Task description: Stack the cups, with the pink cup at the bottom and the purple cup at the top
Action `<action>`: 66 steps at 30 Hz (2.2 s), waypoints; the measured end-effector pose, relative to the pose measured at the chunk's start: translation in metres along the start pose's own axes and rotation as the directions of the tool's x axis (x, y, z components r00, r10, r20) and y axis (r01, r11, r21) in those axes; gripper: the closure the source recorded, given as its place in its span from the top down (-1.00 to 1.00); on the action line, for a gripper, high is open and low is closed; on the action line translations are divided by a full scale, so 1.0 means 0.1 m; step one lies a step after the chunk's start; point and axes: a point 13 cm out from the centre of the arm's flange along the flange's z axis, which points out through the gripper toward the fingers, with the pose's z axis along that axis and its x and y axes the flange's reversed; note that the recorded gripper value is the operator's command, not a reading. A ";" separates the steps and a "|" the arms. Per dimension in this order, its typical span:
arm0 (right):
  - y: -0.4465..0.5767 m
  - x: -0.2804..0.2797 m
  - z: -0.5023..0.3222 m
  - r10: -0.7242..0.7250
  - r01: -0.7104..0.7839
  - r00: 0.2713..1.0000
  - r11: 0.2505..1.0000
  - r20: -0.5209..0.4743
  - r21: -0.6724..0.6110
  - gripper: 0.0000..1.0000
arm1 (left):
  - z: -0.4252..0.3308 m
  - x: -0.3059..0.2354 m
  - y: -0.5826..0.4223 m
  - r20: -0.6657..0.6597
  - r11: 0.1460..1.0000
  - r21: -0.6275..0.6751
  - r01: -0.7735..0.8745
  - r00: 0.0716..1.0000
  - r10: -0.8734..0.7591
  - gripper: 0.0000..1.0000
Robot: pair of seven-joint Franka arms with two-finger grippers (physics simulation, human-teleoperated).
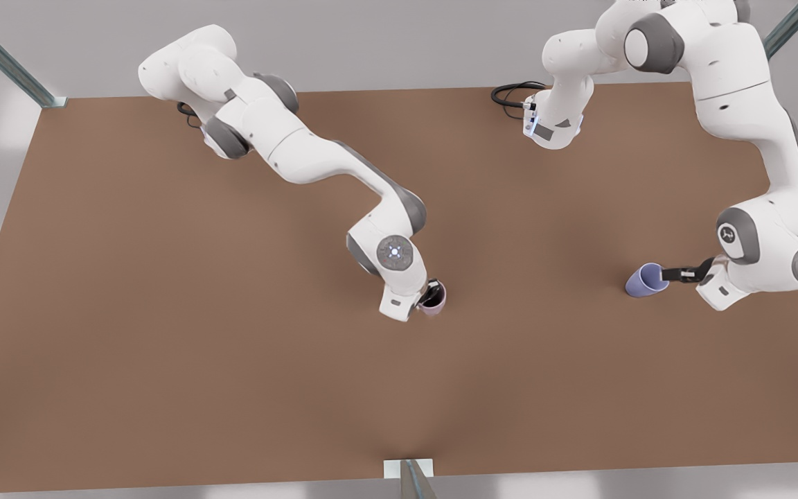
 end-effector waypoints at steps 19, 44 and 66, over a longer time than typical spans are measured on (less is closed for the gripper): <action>0.00 0.03 0.04 0.406 -0.406 0.914 0.914 -0.003 0.008 0.05 | 0.89 0.01 0.27 0.066 0.984 0.009 -0.177 0.982 0.176 -0.52; -5.01 1.22 -3.99 0.637 -0.640 0.768 0.759 0.066 0.122 1.00 | -0.39 -0.50 -4.58 0.093 0.872 0.057 -0.485 0.873 0.479 -0.57; -5.18 1.30 -4.35 0.440 -0.442 0.896 0.883 0.049 0.154 1.00 | -0.01 -0.53 -5.66 0.068 0.990 0.115 -0.078 0.995 0.070 -0.57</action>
